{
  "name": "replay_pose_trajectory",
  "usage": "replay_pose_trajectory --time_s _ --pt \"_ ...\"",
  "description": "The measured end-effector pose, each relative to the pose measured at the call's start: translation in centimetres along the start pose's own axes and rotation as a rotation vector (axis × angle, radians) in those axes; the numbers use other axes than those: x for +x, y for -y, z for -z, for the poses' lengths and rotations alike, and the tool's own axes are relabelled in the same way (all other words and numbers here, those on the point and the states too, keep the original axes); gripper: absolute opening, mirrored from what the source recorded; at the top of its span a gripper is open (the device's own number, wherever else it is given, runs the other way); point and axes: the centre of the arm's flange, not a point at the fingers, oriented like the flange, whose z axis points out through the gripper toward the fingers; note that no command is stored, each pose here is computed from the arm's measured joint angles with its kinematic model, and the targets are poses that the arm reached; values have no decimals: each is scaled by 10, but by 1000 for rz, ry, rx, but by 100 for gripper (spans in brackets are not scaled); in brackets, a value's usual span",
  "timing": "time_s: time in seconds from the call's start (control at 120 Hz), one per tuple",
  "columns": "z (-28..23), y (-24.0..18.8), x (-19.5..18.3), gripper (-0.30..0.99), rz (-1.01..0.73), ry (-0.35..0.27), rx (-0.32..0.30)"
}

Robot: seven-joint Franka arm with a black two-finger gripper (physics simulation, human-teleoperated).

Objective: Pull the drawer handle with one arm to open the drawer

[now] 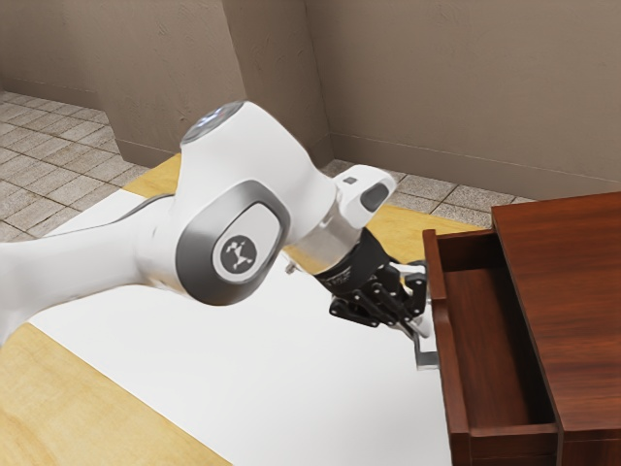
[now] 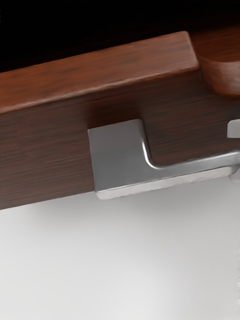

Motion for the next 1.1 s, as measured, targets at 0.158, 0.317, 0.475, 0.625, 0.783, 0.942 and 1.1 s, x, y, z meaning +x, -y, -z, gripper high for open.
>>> replay_pose_trajectory --time_s 0.158,0.317,0.475,0.625,0.783,0.942,1.1 --pt "1 2 -1 -9 3 -3 -2" --pt "3 4 -2 -9 6 -9 -5" --pt "7 7 -4 -9 9 -16 -7" --pt "9 10 -6 -10 11 -19 -7" --pt "10 12 -8 -10 13 -22 -7" --pt "13 19 -7 -10 23 -25 -8" --pt "16 25 -8 -10 32 -29 -7"
